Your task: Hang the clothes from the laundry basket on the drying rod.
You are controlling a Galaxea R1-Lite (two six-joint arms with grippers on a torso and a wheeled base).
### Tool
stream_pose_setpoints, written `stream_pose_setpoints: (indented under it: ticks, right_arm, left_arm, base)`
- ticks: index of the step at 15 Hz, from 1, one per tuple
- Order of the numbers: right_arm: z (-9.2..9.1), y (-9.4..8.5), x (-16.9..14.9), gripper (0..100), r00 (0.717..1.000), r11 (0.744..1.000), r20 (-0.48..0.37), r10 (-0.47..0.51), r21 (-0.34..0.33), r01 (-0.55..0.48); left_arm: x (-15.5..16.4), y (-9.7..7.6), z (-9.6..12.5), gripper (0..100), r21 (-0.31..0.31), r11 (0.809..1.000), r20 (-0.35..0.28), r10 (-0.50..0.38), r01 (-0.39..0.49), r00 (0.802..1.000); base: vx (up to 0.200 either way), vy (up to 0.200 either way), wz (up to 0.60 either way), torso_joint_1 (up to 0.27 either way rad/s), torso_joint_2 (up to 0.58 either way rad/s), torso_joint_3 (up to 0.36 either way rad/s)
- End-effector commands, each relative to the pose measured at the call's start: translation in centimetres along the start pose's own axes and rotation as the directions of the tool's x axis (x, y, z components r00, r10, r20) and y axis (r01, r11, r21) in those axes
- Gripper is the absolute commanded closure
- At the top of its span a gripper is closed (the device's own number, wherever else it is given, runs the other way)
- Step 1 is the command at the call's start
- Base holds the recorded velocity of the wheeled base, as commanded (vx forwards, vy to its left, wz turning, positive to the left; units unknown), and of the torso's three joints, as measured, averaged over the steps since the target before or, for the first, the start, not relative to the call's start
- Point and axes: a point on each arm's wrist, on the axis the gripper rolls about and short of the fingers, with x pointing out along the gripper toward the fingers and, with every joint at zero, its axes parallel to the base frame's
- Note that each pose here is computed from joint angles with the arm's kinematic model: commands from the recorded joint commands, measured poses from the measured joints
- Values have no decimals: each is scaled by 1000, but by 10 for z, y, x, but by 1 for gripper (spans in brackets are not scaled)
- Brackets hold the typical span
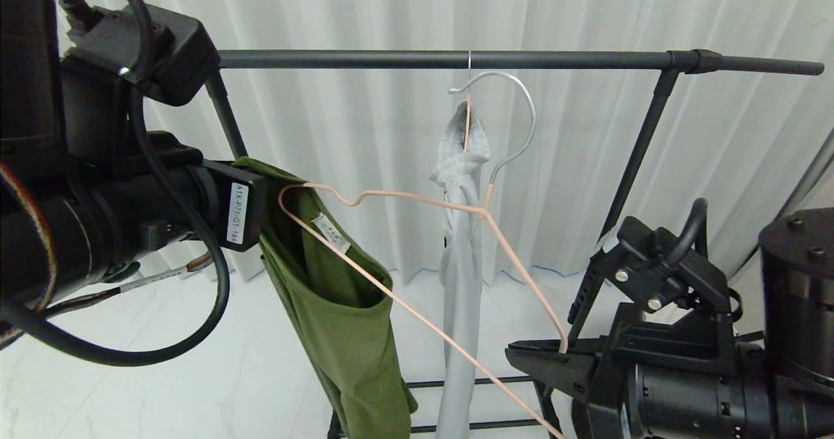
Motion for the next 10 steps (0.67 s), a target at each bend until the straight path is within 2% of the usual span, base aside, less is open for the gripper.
stream_pose_setpoints:
  ticks: [1, 6, 10]
  right_arm:
    - [-1, 0, 8, 100, 1000, 1000, 2, -15, 3, 15]
    - [-3, 10, 12, 100, 999, 999, -2, 37, -14, -37]
    - [-6, 10, 22, 100, 999, 1000, -26, 29, -12, -29]
  left_arm:
    - [-5, -8, 1, 100, -14, 1000, 11, -28, 28, 1000]
    - [-10, -16, 2, 100, -16, 998, 25, -65, 66, 998]
    - [-27, -26, 8, 100, -16, 988, 71, -149, 151, 986]
  base:
    - [0, 0, 0, 0, 0, 0]
    - [0, 0, 0, 0, 0, 0]
    - [0, 0, 0, 0, 0, 0]
